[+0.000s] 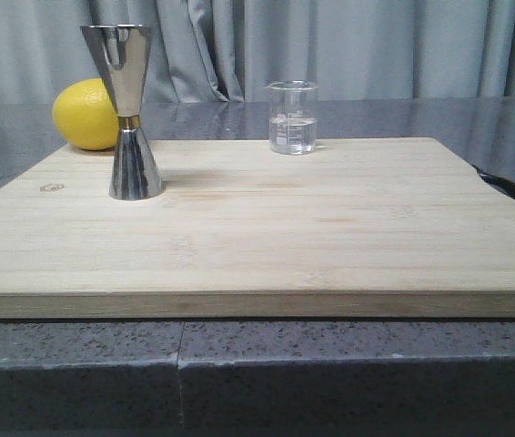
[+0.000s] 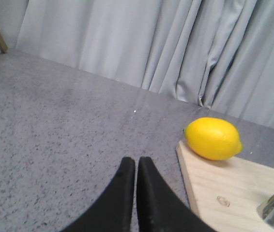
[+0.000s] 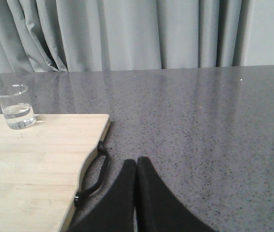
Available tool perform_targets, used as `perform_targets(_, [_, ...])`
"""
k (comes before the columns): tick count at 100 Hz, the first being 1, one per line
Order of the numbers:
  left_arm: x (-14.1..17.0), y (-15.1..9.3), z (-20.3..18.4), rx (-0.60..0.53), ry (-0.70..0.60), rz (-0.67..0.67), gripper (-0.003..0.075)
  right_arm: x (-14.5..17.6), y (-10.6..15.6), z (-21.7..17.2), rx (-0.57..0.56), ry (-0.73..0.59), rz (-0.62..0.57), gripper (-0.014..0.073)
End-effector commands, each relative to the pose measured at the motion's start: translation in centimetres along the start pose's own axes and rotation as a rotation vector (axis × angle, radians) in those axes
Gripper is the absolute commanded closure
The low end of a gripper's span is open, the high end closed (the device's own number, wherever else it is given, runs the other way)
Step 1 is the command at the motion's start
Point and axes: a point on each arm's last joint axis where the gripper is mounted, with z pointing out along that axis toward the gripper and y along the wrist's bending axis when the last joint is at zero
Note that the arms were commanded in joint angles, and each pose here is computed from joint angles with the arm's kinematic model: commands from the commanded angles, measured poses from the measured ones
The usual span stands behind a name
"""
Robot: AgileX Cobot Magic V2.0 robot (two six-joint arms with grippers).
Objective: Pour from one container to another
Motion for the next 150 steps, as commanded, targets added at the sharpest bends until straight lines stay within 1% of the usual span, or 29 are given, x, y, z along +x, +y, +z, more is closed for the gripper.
perform_targets(1, [-3.5, -1.2, -0.2, 0.022, -0.056, 0.016, 0.0739, -3.1, 0.1, 0.0, 0.002, -0.038, 0.002, 0.0664])
perform_targets(13, [-6.3, -2.3, 0.5, 0.022, -0.018, 0.056, 0.0739, -5.3, 0.1, 1.1, 0.002, 0.011, 0.002, 0.0664])
perform_targets(23, [-8.0, -3.0, 1.6, 0.023, 0.047, 0.062, 0.0739, -6.6, 0.1, 2.5, 0.003, 0.054, 0.003, 0.0664])
perform_targets(37, [-8.9, -3.5, 3.5, 0.026, 0.126, 0.078, 0.0738, -7.5, 0.1, 4.3, 0.004, 0.109, 0.005, 0.0652])
perform_targets(44, [-9.1, -3.6, 4.4, 0.032, 0.151, 0.101, 0.0738, -7.7, 0.1, 5.1, 0.005, 0.126, 0.006, 0.0618])
perform_targets(51, [-8.9, -3.7, 5.3, 0.043, 0.172, 0.123, 0.0737, -7.7, 0.0, 5.9, 0.007, 0.134, 0.008, 0.0542])
perform_targets(58, [-8.7, -3.8, 6.0, 0.062, 0.191, 0.145, 0.0716, -7.5, 0.0, 6.7, 0.009, 0.142, 0.008, 0.0424])
perform_targets(59, [-8.7, -3.8, 6.1, 0.068, 0.193, 0.149, 0.0711, -7.5, 0.0, 6.7, 0.009, 0.142, 0.008, 0.0396])
perform_targets(66, [-8.4, -4.0, 6.8, 0.094, 0.215, 0.174, 0.0632, -7.4, 0.0, 7.4, 0.008, 0.147, 0.025, 0.0253])
perform_targets(70, [-8.2, -4.0, 7.2, 0.107, 0.230, 0.181, 0.0563, -7.4, 0.0, 7.8, 0.008, 0.146, 0.039, 0.0178])
perform_targets(77, [-7.9, -4.3, 7.8, 0.140, 0.255, 0.163, 0.0428, -7.3, 0.0, 8.4, 0.008, 0.146, 0.069, 0.0106])
perform_targets(78, [-7.9, -4.3, 7.9, 0.147, 0.255, 0.158, 0.0401, -7.3, 0.0, 8.5, 0.008, 0.146, 0.072, 0.0102])
perform_targets(82, [-7.7, -4.5, 8.2, 0.168, 0.271, 0.135, 0.0335, -7.2, 0.0, 8.9, 0.009, 0.149, 0.083, 0.0098])
perform_targets(85, [-7.5, -4.6, 8.5, 0.186, 0.280, 0.144, 0.0276, -7.1, 0.0, 9.1, 0.010, 0.153, 0.087, 0.0098])
perform_targets(90, [-7.3, -4.8, 8.9, 0.218, 0.296, 0.148, 0.0213, -7.0, 0.0, 9.5, 0.012, 0.157, 0.088, 0.0098])
perform_targets(95, [-6.9, -5.1, 9.4, 0.250, 0.318, 0.135, 0.0183, -6.8, -0.1, 10.0, 0.013, 0.166, 0.088, 0.0098])
perform_targets(101, [-6.6, -5.4, 9.9, 0.290, 0.337, 0.090, 0.0181, -6.4, -0.1, 10.6, 0.014, 0.185, 0.088, 0.0098])
perform_targets(115, [-5.5, -5.7, 11.6, 0.378, 0.370, 0.084, 0.0181, -5.8, 0.8, 12.3, -0.035, 0.202, 0.076, 0.0098])
perform_targets(120, [-5.0, -5.8, 12.2, 0.411, 0.370, 0.111, 0.0181, -5.7, 1.5, 12.8, -0.073, 0.190, 0.071, 0.0098])
perform_targets(124, [-4.5, -5.8, 12.8, 0.433, 0.373, 0.101, 0.0181, -5.6, 2.0, 13.3, -0.096, 0.177, 0.066, 0.0098])
perform_targets(130, [-3.9, -5.9, 13.6, 0.476, 0.373, 0.122, 0.0181, -5.5, 3.0, 13.9, -0.140, 0.153, 0.056, 0.0098])
perform_targets(138, [-3.1, -6.2, 14.6, 0.547, 0.372, 0.106, 0.0181, -5.2, 4.1, 14.6, -0.188, 0.139, 0.041, 0.0098])
perform_targets(150, [-1.8, -6.5, 15.8, 0.665, 0.379, 0.126, 0.0182, -4.5, 5.4, 15.6, -0.237, 0.132, 0.023, 0.0098])
